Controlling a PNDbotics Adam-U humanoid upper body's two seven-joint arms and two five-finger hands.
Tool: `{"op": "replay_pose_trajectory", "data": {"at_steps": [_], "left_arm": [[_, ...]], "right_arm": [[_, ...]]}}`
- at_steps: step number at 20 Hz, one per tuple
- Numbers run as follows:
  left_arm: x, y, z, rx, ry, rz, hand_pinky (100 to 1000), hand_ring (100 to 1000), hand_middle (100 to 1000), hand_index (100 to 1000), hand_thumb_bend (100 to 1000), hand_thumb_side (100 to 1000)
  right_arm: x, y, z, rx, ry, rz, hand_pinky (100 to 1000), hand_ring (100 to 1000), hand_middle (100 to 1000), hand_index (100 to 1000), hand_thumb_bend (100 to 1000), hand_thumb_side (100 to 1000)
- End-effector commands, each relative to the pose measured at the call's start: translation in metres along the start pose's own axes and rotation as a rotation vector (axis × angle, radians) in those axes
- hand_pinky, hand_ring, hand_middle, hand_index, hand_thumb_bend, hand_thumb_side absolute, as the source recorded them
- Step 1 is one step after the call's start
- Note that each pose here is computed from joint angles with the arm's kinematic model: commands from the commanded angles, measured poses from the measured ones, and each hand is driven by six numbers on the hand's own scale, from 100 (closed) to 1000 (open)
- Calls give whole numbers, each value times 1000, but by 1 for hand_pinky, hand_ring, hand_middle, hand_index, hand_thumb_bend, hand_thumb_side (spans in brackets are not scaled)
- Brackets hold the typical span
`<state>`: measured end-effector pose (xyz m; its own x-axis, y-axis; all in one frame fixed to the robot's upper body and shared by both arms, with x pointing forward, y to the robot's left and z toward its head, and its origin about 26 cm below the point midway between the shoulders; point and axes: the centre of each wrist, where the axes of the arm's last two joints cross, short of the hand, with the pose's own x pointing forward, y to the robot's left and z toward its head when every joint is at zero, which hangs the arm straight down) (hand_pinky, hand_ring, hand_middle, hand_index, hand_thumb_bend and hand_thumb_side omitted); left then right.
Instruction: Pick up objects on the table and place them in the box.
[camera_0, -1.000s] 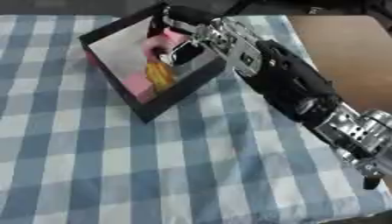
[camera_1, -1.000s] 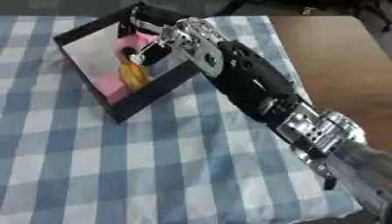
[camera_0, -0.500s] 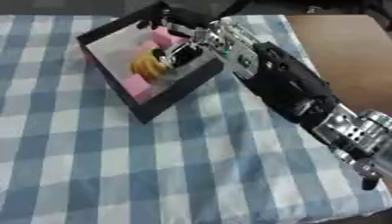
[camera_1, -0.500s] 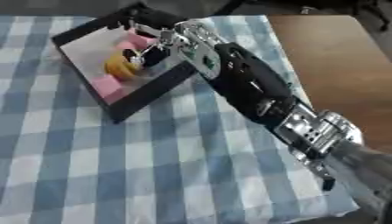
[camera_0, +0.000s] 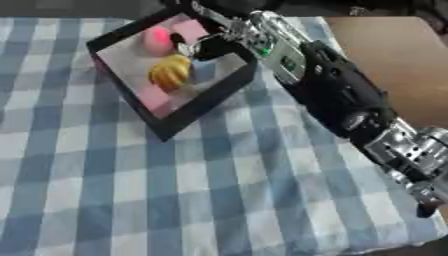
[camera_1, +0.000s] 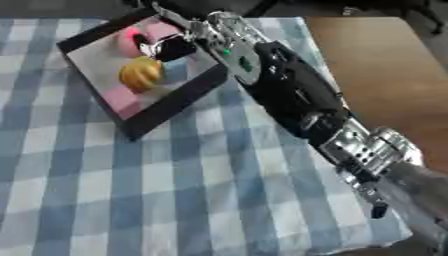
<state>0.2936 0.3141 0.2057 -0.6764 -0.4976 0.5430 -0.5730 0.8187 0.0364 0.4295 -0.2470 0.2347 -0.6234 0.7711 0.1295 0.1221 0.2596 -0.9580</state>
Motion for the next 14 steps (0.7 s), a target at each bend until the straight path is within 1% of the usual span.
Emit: {"op": "replay_pose_trajectory", "data": {"at_steps": [1,3,6,7,9,11,14], "left_arm": [[5,4,-4,0,-25,-7,941,784,744,880,100,647],[3,6,0,-5,-9,-16,941,781,742,880,100,646],[0,9,7,-17,21,-34,935,776,739,881,100,646],[-1,9,10,-22,34,-35,923,768,738,882,100,646],[-3,10,15,-35,59,-41,919,764,739,884,100,650],[-5,11,19,-52,79,-43,913,759,744,886,100,654],[-5,9,22,-79,99,-28,906,769,748,890,100,658]], "right_arm": [[9,-44,12,-149,-25,-66,860,826,839,933,100,331],[22,-67,26,-229,-80,-161,867,836,842,922,100,409],[40,-95,55,-300,-161,-265,867,842,836,909,100,431],[43,-103,67,-322,-168,-278,872,848,840,910,100,438],[51,-110,89,-348,-192,-329,874,850,845,911,100,438],[53,-115,109,-375,-191,-388,868,845,840,902,100,445],[41,-113,133,-465,-152,-457,854,824,823,882,100,470]]}}
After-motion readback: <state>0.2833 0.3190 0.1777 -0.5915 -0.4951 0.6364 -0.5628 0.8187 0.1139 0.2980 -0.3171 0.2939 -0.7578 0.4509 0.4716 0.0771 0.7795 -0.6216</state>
